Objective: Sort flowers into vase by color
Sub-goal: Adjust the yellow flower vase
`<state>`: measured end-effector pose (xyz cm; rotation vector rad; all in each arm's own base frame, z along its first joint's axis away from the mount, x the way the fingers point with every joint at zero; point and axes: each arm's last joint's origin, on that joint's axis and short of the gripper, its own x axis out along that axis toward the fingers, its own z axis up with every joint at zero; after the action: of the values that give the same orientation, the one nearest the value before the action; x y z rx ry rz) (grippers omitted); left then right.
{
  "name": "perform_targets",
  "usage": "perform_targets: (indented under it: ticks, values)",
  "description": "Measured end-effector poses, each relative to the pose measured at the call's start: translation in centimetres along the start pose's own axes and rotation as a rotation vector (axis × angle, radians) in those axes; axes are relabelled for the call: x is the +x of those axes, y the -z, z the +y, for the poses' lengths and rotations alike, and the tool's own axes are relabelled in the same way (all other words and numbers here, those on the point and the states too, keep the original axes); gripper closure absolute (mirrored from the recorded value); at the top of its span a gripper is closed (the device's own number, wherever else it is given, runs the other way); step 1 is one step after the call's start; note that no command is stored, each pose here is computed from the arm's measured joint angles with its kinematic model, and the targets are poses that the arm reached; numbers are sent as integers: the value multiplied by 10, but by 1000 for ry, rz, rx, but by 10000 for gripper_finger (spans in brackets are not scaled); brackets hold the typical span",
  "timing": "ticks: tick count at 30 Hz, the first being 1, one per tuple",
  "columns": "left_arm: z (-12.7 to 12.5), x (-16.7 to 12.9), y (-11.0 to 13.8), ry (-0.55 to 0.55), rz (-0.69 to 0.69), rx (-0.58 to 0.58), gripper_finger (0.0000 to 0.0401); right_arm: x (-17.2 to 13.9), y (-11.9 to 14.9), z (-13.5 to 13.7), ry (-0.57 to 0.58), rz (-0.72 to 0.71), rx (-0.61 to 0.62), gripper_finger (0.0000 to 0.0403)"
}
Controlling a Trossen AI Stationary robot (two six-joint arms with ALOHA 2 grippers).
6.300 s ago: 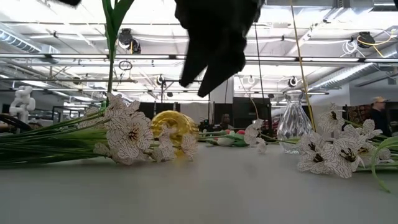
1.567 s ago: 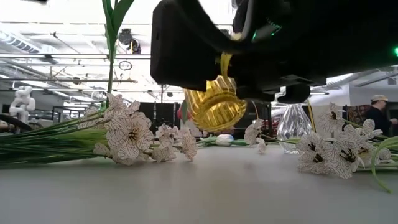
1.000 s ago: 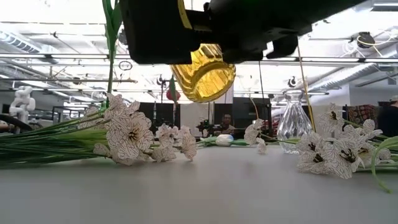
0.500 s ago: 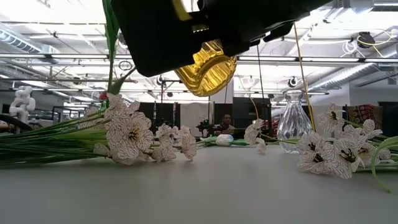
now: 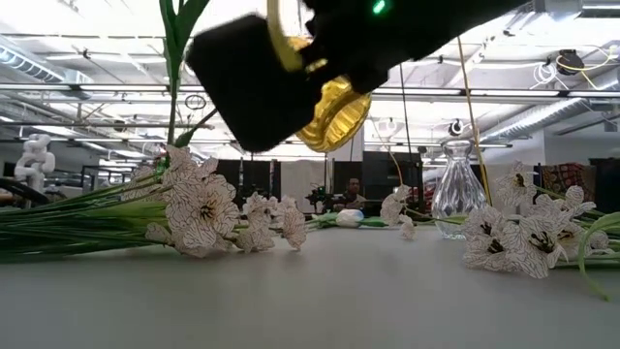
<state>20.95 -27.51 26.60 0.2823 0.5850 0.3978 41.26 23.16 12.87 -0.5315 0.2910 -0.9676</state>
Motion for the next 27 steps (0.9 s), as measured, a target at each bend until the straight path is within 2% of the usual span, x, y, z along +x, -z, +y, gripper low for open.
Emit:
perform_targets:
  ticks: [7, 11, 15, 18, 20, 23, 27]
  values:
    - [30, -21, 2, -67, -28, -91, 116, 36, 5, -2, 8, 73, -2, 112]
    - [34, -19, 3, -96, -20, -74, 116, 58, 11, -5, -33, 150, -53, 112]
    - [41, -12, 1, -137, -5, -40, 116, 77, 17, -9, -130, 248, -214, 112]
    - [44, -9, 0, -160, 6, -20, 116, 84, 14, -17, -158, 268, -340, 112]
    - [45, -8, 0, -168, 13, -13, 116, 85, 8, -28, -170, 272, -473, 112]
    - [46, -6, -1, -169, 28, -11, 116, 90, -3, -48, -174, 288, -591, 112]
    - [49, -6, -2, -162, 56, -12, 116, 100, -6, -74, -277, 385, -791, 112]
